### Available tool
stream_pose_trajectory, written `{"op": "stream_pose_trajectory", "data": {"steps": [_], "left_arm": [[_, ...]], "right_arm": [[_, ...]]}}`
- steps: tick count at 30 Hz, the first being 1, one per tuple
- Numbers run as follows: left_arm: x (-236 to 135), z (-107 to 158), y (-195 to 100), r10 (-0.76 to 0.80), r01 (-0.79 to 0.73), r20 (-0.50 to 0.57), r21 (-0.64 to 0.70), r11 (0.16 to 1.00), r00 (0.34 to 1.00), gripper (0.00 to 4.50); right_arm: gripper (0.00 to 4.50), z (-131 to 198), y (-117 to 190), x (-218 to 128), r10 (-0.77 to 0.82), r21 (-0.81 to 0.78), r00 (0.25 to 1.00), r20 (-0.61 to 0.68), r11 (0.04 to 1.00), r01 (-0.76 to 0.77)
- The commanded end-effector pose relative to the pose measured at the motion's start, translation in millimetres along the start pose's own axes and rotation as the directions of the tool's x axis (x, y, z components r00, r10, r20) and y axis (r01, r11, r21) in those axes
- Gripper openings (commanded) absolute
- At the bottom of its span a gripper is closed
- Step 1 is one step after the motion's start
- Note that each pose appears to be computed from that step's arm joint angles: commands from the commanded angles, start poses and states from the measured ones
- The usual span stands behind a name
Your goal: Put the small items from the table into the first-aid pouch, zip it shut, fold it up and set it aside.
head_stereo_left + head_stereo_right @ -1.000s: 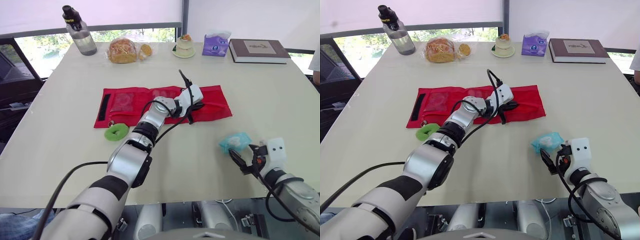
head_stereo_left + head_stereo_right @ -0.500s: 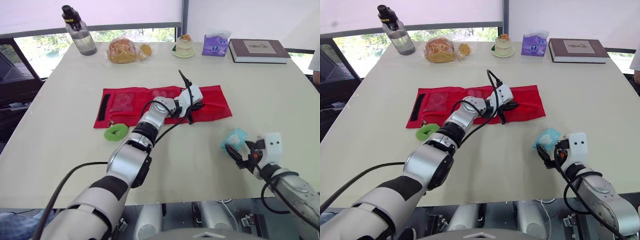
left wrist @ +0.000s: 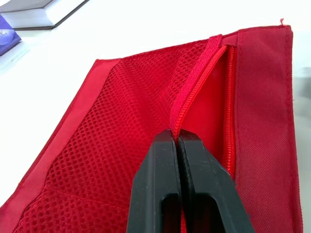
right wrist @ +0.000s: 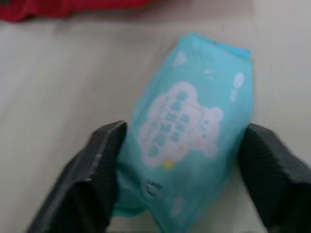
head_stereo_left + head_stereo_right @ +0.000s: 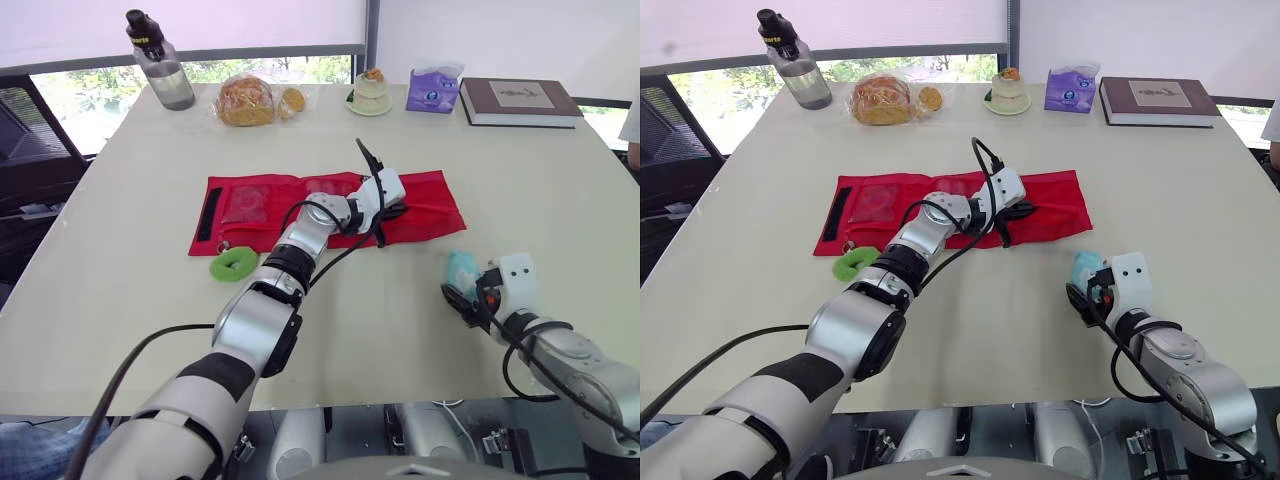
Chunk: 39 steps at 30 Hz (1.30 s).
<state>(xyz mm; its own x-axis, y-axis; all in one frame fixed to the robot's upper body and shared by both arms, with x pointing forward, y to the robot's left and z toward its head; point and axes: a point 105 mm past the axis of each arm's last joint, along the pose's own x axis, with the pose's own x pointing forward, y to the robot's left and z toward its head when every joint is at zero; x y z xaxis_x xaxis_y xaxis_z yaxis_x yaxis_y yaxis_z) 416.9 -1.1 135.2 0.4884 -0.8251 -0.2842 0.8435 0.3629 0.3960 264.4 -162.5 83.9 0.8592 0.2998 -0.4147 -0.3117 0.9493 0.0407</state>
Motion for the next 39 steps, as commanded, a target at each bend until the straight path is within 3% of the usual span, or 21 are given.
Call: {"op": "stream_pose_trajectory", "data": {"steps": [1, 5, 6, 15, 22, 28, 35, 39], "left_arm": [[-1.9, 12.5, 5.6, 0.023, -0.023, 0.045, 0.015, 1.0, 0.999, 0.0], [-0.7, 14.6, 4.9, 0.019, -0.019, 0.051, 0.015, 1.0, 0.999, 0.0], [0.2, 15.6, 3.8, 0.014, -0.015, 0.053, 0.016, 1.0, 0.998, 0.0], [9.1, 27.6, -10.0, -0.035, 0.032, 0.093, 0.03, 0.999, 0.995, 0.0], [16.9, 39.8, -36.7, -0.116, 0.11, 0.144, 0.045, 0.993, 0.983, 0.0], [17.9, 41.6, -56.4, -0.166, 0.162, 0.159, 0.037, 0.986, 0.973, 0.0], [19.1, 43.6, -66.4, -0.183, 0.182, 0.162, 0.022, 0.983, 0.97, 0.0], [21.8, 44.0, -56.2, -0.126, 0.132, 0.156, -0.028, 0.991, 0.98, 0.0]], "right_arm": [[2.18, -0.3, -0.9, -4.8, -0.01, -0.052, 1.0, -0.005, 0.999, 0.01], [0.56, 14.2, 2.0, -8.8, 0.043, -0.139, 0.999, 0.017, 0.989, -0.04], [0.37, 19.7, 7.0, -8.6, 0.076, -0.145, 0.997, 0.03, 0.987, -0.07], [0.37, 50.3, 32.3, 5.8, 0.193, -0.063, 0.98, 0.05, 0.98, -0.189], [0.37, 54.8, 17.5, 26.6, 0.149, 0.03, 0.989, -0.013, 0.988, -0.149], [0.37, 68.7, 6.0, 42.5, 0.121, 0.126, 0.992, 0.024, 0.984, -0.123], [0.37, 85.0, -5.1, 62.7, 0.033, 0.105, 0.996, 0.083, 0.994, -0.042], [2.27, 85.9, -5.0, 58.6, 0.038, 0.087, 0.993, 0.111, 0.995, -0.048]]}}
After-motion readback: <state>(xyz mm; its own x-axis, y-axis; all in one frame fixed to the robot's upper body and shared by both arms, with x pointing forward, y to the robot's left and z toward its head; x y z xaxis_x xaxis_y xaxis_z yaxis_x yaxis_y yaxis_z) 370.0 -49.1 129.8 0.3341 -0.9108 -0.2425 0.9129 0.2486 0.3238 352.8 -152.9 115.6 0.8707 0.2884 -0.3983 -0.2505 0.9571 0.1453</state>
